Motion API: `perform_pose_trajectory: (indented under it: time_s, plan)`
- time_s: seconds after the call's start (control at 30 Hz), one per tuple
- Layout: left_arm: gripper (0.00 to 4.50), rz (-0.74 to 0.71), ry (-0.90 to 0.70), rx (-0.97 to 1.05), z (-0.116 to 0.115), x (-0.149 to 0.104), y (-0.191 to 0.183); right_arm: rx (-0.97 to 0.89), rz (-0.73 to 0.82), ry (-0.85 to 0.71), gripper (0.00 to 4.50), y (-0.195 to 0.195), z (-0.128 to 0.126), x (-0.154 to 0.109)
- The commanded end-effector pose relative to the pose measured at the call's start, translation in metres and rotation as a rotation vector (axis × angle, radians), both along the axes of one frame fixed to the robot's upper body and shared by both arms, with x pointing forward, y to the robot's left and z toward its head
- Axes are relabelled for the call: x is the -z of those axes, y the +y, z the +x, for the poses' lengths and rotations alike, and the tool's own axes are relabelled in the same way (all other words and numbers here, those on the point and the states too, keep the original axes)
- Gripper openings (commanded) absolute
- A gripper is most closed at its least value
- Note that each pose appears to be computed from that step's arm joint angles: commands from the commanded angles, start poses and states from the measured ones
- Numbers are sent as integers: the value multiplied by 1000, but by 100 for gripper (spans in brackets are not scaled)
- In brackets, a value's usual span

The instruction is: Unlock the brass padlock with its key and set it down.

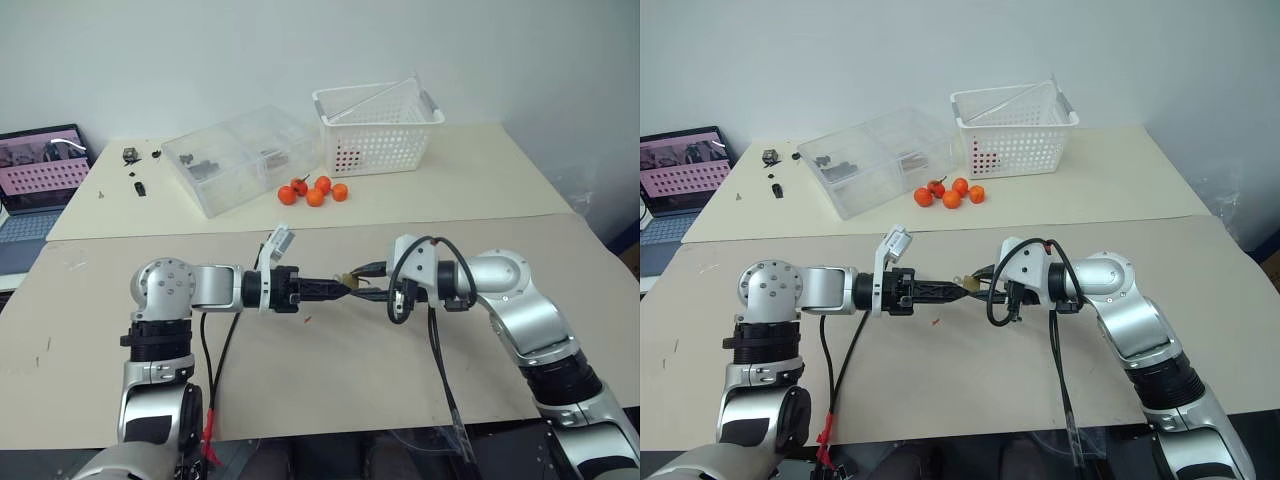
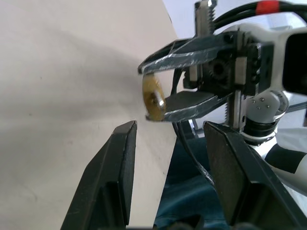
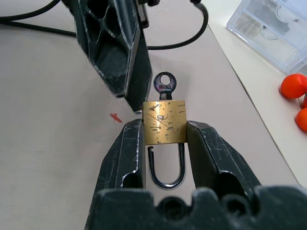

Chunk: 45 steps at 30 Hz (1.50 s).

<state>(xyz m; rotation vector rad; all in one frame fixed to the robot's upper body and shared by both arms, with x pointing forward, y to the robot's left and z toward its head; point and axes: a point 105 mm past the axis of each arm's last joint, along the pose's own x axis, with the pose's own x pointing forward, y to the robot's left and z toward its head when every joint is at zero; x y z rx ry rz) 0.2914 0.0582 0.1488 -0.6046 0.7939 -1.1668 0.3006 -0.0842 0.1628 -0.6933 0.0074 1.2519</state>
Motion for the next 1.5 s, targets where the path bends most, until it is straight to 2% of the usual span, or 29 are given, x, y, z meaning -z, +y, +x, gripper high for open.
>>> perform_pose_trajectory:
  time_s: [0.03,0.77,0.9,1.0,1.03,1.5]
  plan:
    - [233,-26,-22,11,0,-11,-4,-26,19,-75,92,5,-2,-17]
    - [233,-25,-11,-42,11,-12,-9,-46,14,-76,92,8,-9,-19]
    - [129,-19,-9,-43,11,-10,-9,-48,12,-78,92,9,-9,-19]
    - [12,-20,-10,-38,10,-10,-9,-47,10,-80,92,8,-9,-19]
    - [2,-21,-11,-37,10,-11,-9,-47,10,-81,92,8,-9,-19]
    - [3,-28,-7,-42,13,-12,-10,-55,18,-58,92,9,-11,-19]
